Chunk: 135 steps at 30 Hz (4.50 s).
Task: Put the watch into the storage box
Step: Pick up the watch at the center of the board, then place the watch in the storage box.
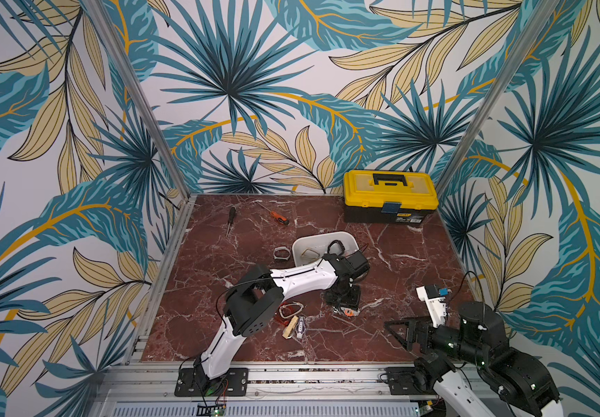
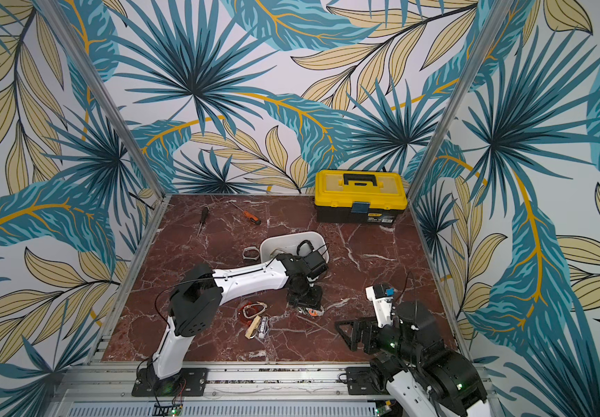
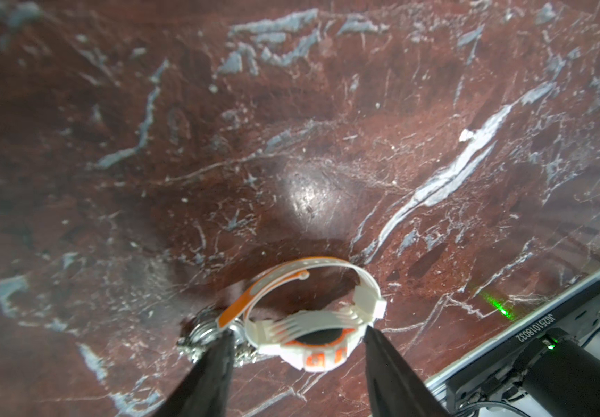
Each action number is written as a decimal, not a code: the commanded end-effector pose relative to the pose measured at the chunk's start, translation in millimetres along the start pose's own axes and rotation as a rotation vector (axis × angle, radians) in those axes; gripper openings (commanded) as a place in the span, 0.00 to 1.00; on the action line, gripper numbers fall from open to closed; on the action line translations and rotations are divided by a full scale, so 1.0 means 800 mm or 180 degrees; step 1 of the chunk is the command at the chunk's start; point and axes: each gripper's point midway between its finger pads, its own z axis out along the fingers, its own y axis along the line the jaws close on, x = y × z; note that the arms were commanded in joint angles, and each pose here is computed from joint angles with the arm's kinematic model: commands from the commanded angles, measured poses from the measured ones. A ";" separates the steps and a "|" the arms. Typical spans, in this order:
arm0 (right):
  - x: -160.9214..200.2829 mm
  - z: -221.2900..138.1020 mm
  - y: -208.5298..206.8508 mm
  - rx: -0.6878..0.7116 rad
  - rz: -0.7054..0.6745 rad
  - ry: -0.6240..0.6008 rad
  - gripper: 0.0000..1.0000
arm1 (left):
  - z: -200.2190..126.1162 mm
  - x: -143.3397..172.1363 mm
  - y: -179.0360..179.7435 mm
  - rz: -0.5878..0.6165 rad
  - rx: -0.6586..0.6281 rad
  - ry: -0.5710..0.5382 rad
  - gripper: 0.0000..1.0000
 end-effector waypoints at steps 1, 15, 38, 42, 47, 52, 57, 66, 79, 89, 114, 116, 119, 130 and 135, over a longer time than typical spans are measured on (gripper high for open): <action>0.011 0.000 -0.005 0.0018 -0.0030 0.0059 1.00 | -0.003 -0.006 -0.012 0.0111 0.0030 0.0019 0.56; 0.010 0.002 -0.007 0.0043 -0.0024 0.0055 1.00 | 0.006 -0.007 -0.022 0.0353 0.0012 0.0149 0.32; 0.009 0.001 -0.010 0.0087 -0.0013 0.0038 1.00 | -0.033 0.003 -0.020 0.0495 -0.0329 -0.0103 0.62; 0.009 0.001 -0.010 0.0090 -0.0019 0.0032 1.00 | -0.028 0.005 -0.023 0.0502 -0.0326 -0.0104 0.61; 0.009 0.000 -0.010 0.0090 -0.0022 0.0027 1.00 | -0.015 0.008 -0.021 0.0506 -0.0358 -0.0022 0.56; 0.009 0.000 -0.011 0.0102 -0.0017 0.0016 1.00 | -0.010 0.008 -0.014 0.0507 -0.0425 -0.0012 0.52; 0.008 0.000 -0.011 0.0099 -0.0024 0.0005 1.00 | -0.001 0.010 -0.011 0.0509 -0.0443 0.0034 0.46; 0.008 0.001 -0.010 0.0086 -0.0020 0.0012 1.00 | 0.007 0.008 -0.014 0.0520 -0.0417 0.0044 0.45; 0.008 0.000 -0.011 0.0086 -0.0020 -0.0002 1.00 | 0.020 0.011 -0.010 0.0529 -0.0506 0.0069 0.28; 0.006 0.000 -0.013 0.0122 -0.0007 -0.0034 1.00 | -0.021 0.006 -0.029 0.0679 -0.0403 -0.0022 0.16; -0.016 0.012 -0.003 0.0061 0.0000 -0.0060 1.00 | -0.203 -0.158 0.154 0.0339 -0.1273 -0.0812 0.15; -0.016 0.014 -0.002 0.0053 0.0001 -0.0038 1.00 | -0.192 -0.171 0.169 0.0329 -0.1344 -0.0792 0.15; -0.017 0.017 -0.002 0.0061 -0.0011 -0.0006 1.00 | -0.178 -0.184 0.184 0.0337 -0.1469 -0.0749 0.15; -0.020 0.021 -0.002 0.0058 -0.0025 0.0005 1.00 | -0.147 -0.200 0.209 0.0332 -0.1713 -0.0715 0.15; -0.018 0.021 -0.003 0.0069 -0.0021 0.0019 1.00 | -0.136 -0.203 0.216 0.0299 -0.1764 -0.0702 0.15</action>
